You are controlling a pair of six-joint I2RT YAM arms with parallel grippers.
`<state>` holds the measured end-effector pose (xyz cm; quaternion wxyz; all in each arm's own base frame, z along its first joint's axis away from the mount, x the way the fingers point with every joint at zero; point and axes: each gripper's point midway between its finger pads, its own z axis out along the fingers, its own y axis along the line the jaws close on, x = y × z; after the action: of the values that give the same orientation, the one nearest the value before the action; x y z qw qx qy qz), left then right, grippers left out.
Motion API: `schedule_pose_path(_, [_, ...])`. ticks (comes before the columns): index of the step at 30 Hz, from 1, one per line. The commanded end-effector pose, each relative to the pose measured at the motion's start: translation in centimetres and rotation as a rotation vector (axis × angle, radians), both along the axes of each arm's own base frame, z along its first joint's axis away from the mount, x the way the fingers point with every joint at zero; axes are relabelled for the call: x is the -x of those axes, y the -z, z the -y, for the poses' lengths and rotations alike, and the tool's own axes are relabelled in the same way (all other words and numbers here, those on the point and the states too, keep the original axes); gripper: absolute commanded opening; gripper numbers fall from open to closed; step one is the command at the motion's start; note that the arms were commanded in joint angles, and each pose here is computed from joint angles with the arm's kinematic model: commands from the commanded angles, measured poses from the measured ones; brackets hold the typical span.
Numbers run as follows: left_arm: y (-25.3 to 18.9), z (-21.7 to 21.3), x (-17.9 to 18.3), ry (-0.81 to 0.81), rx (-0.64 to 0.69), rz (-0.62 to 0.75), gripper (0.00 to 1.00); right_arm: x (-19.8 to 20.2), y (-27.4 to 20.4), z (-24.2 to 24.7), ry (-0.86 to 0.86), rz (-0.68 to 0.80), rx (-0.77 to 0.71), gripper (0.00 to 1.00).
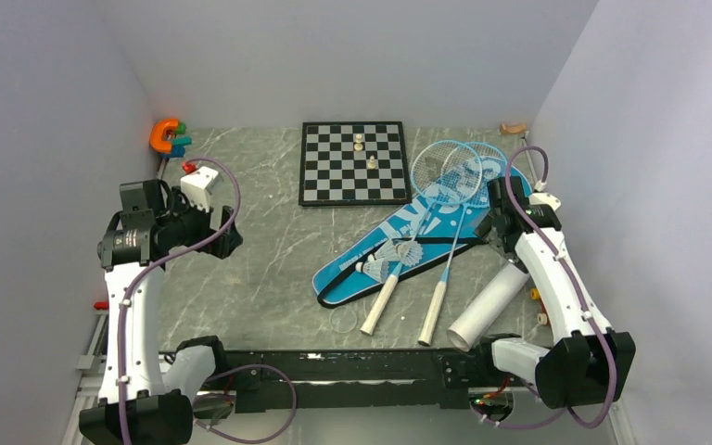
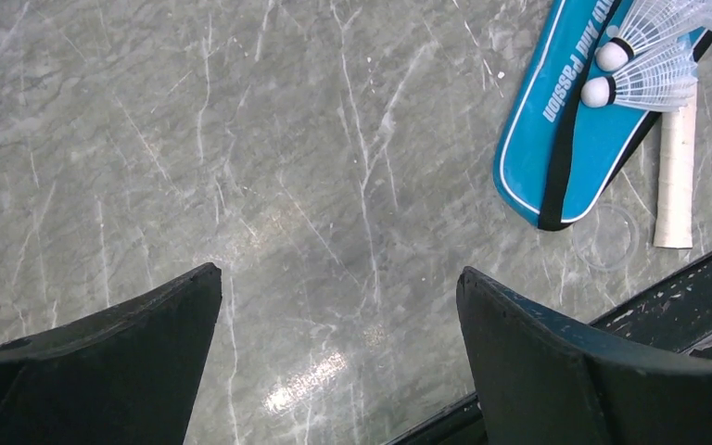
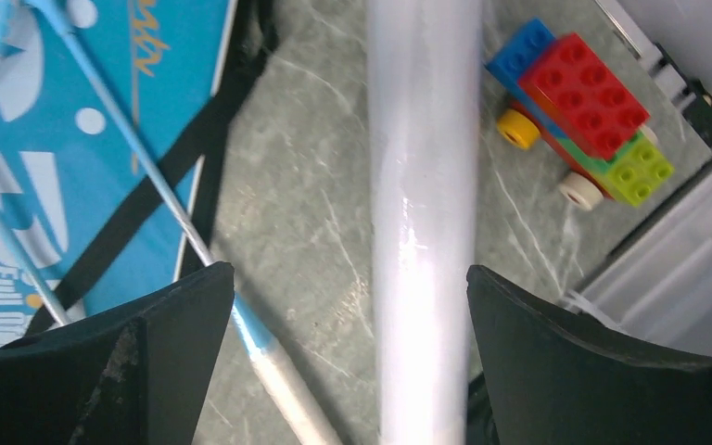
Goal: Pack up the badminton gear
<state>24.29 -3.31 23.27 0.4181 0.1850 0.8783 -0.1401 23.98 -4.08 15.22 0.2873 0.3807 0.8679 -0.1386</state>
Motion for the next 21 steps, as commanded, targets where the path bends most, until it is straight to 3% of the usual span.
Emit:
schedule_pose_path(1, [0.7, 0.1, 0.7, 0.036, -0.021, -0.004, 0.99, 3.2, -0.1, 0.7, 0.1, -0.052, 0.007, 1.0])
schedule_pose_path(7, [2.3, 1.3, 2.1, 0.151, 0.01, -0.087, 0.99, 5.0, 1.9, 0.5, 0.14, -0.076, -0.016, 1.0])
schedule_pose_path(21, [3.6, 2.6, 1.7, 0.214, 0.031, -0.102, 0.99, 5.8, 8.0, -1.0, 0.212, -0.254, -0.083, 1.0])
